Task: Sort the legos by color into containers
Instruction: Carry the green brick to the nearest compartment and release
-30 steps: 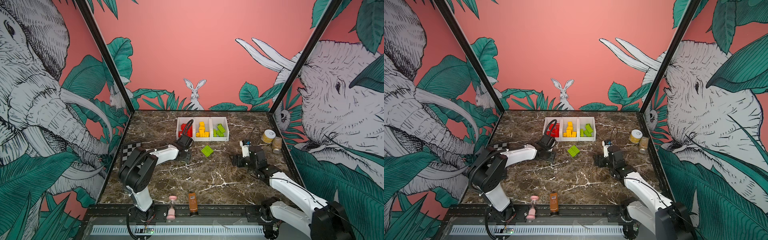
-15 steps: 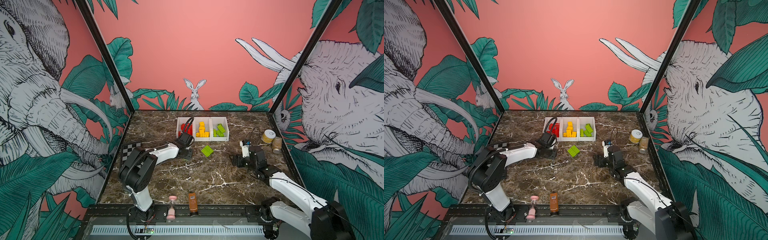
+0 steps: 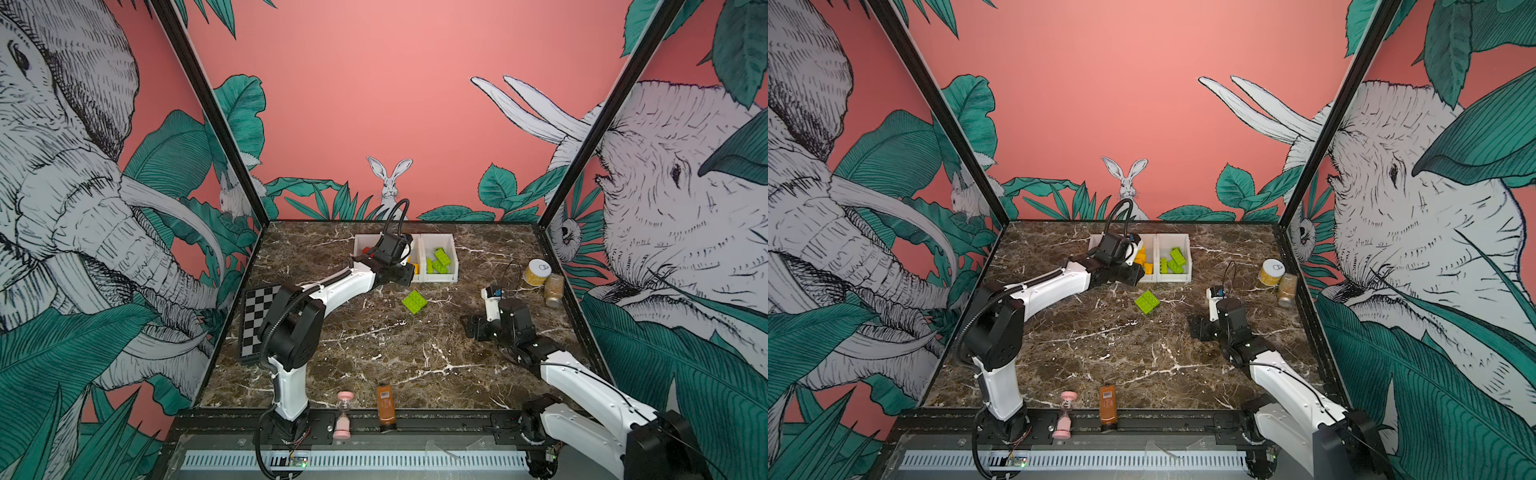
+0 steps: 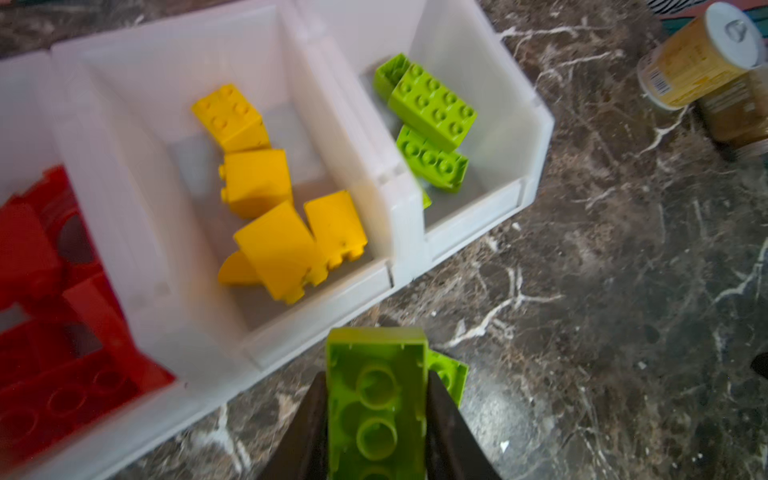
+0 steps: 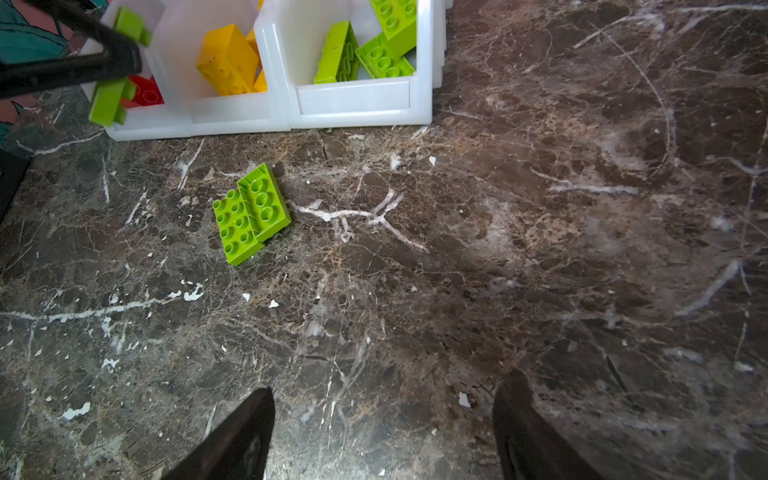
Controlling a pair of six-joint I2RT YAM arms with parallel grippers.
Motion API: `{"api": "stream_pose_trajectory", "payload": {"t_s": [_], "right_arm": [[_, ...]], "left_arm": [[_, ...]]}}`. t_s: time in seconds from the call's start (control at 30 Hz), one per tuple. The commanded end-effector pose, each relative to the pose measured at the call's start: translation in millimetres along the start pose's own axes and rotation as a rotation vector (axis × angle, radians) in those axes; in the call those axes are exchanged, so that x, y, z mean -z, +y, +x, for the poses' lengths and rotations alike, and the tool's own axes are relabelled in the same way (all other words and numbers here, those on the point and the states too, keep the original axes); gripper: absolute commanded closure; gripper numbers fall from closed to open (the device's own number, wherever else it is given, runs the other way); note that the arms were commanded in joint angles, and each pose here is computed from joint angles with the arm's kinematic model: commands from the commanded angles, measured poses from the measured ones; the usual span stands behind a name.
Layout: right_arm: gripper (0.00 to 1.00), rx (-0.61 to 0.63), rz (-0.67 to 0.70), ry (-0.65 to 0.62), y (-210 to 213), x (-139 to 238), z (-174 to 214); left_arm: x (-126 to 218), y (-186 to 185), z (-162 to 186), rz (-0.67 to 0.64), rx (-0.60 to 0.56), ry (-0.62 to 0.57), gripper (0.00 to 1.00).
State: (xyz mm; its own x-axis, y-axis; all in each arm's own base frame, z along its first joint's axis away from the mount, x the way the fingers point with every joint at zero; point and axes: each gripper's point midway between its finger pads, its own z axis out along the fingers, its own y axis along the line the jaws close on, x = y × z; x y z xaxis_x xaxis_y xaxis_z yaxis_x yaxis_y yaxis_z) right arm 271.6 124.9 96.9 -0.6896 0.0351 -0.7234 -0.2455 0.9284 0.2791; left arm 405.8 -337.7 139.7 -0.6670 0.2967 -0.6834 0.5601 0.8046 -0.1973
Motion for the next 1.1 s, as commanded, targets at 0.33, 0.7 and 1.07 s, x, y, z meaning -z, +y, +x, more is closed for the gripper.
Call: {"api": "stream_pose_trajectory", "payload": {"t_s": [0.33, 0.7, 1.07], "right_arm": [[0.21, -0.013, 0.01, 0.007, -1.6, 12.1, 9.5], [0.25, -0.048, -0.037, -0.001, 7.2, 10.9, 13.0], [0.26, 0.014, -0.01, 0.018, 8.8, 13.5, 14.2]], "left_arm": [[-51.5, -48.9, -95.8, 0.145, -0.151, -0.235, 0.79], [-93.2, -45.5, -110.7, 0.129, -0.155, -0.249, 0.79], [-104.6, -36.1, -111.6, 0.071, -0.154, -0.202, 0.54]]}}
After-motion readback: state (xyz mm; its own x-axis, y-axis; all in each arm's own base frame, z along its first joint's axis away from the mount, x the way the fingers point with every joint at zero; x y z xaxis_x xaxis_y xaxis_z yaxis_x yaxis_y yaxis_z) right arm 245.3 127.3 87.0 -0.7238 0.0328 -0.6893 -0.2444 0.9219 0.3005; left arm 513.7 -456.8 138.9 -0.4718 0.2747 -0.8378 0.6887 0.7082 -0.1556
